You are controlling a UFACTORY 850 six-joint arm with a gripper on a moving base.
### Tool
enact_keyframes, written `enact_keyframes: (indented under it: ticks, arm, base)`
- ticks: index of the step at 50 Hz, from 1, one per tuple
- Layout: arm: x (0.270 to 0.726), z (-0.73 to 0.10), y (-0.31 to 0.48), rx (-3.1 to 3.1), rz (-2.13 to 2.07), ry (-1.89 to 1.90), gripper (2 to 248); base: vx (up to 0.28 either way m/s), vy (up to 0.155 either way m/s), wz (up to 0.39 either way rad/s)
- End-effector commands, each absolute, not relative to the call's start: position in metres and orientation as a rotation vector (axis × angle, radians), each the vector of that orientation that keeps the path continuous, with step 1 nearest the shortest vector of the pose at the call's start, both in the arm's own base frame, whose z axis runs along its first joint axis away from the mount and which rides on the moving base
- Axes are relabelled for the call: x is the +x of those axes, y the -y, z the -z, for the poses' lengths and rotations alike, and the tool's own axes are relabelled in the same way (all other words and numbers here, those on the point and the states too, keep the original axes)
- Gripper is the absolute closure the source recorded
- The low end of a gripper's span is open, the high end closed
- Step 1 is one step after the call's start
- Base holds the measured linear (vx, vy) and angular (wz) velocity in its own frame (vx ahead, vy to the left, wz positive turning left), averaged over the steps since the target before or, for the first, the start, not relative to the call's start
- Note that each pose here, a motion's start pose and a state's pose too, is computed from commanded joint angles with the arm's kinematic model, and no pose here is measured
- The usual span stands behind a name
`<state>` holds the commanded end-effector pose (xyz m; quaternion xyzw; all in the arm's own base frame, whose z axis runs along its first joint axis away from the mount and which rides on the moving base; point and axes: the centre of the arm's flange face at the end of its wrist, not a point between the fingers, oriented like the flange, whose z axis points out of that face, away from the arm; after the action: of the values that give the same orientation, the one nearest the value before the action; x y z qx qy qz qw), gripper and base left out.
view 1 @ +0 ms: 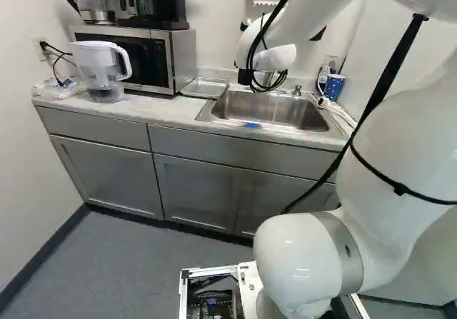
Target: Rinse the cup and place it in the tray
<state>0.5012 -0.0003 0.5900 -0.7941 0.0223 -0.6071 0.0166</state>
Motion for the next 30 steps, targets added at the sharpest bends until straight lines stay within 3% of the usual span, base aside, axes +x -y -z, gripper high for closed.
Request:
enact_keyframes:
  ticks: [30]
  arm:
    - [0.548,-0.590,-0.037,-2.436,1.862,0.016,125]
  base:
    - [0.000,0.000,0.000]
